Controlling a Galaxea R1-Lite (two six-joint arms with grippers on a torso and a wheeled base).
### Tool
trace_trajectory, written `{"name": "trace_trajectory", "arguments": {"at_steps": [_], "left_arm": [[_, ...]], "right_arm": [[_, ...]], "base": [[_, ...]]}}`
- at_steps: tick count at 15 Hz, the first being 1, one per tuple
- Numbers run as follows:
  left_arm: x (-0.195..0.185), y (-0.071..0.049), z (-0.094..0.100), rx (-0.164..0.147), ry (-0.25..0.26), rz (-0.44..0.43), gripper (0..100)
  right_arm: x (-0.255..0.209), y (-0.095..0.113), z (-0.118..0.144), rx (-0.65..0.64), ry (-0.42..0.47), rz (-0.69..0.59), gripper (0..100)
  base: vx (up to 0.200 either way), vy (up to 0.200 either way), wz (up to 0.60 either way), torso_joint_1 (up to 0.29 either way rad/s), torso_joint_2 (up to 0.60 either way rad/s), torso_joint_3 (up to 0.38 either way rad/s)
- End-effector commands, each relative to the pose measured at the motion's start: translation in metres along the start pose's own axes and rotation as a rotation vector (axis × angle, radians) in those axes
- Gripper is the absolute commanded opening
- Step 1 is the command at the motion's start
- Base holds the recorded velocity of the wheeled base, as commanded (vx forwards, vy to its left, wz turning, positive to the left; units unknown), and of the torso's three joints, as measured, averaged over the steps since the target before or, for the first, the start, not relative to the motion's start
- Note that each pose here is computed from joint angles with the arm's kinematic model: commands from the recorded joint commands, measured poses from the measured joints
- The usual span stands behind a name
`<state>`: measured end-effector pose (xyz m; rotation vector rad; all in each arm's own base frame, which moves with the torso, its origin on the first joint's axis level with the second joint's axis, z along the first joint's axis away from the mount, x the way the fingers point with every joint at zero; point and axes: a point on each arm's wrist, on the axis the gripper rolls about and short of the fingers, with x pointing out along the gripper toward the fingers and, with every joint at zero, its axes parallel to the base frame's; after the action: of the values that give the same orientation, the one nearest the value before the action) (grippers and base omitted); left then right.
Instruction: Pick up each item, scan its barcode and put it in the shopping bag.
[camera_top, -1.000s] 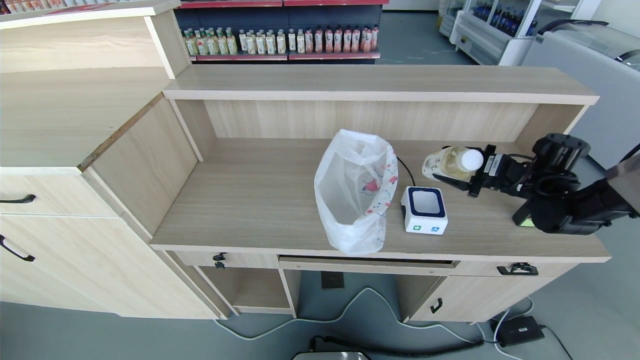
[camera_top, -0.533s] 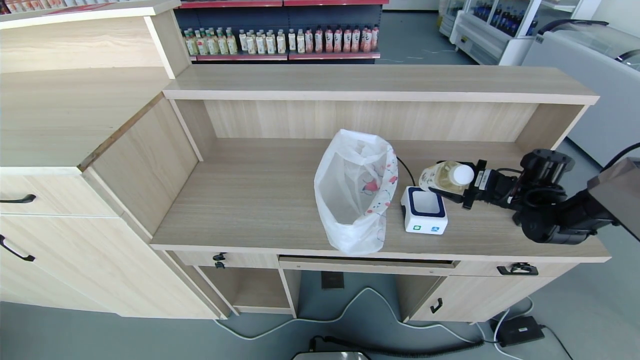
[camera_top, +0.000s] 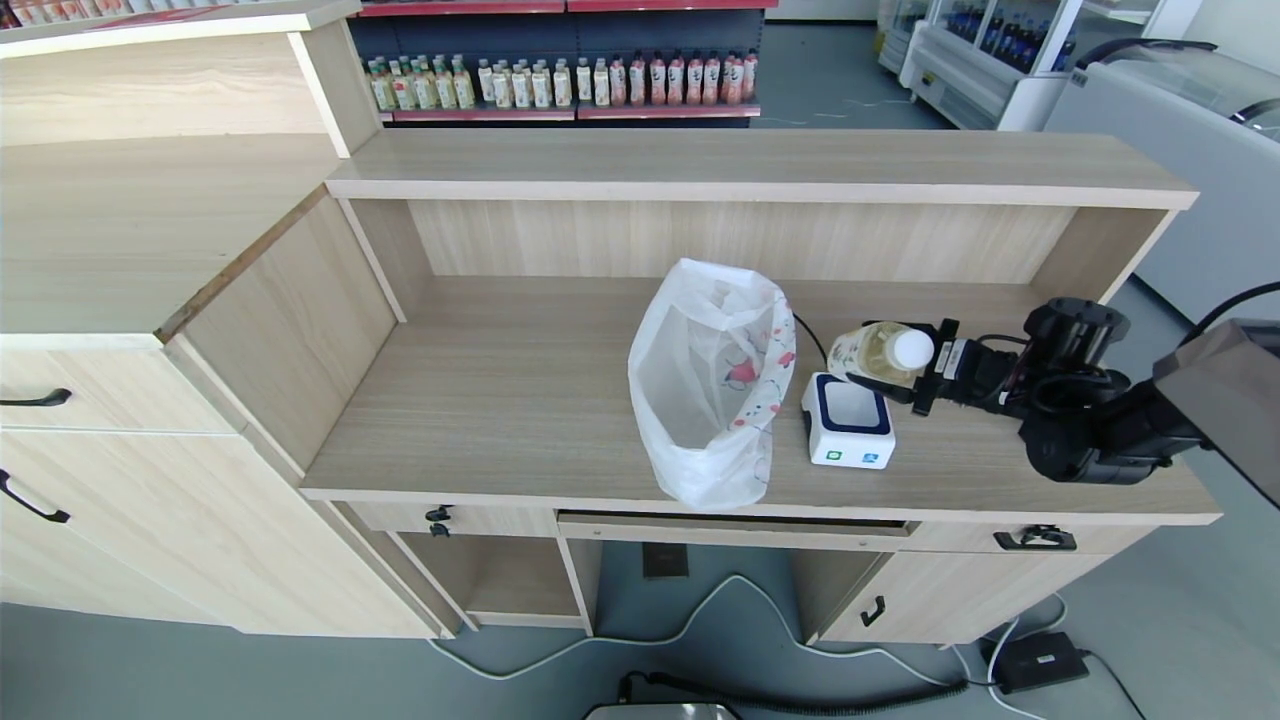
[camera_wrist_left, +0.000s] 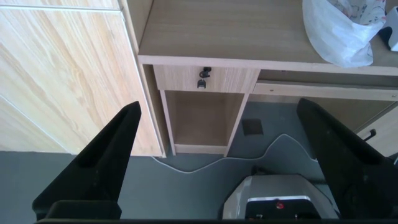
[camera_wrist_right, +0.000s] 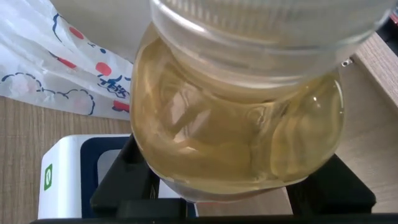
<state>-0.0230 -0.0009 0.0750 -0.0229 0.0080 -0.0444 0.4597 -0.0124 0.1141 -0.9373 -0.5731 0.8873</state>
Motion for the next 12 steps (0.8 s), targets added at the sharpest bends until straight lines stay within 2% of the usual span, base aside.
{"name": "trace_trajectory", "arguments": {"at_steps": [1, 12], "left_arm": [[0.0, 0.0, 0.0, 0.0, 0.002, 0.0, 100], [0.0, 0.0, 0.0, 0.0, 0.0, 0.0, 100]], "right_arm": [[0.005, 0.002, -0.003, -0.003, -0.008, 0.003, 0], [0.018, 0.007, -0.004, 0.004, -0.006, 0.002, 0]], "base": [[0.0, 0.0, 0.0, 0.0, 0.0, 0.0], [0.0, 0.0, 0.0, 0.0, 0.0, 0.0]]}}
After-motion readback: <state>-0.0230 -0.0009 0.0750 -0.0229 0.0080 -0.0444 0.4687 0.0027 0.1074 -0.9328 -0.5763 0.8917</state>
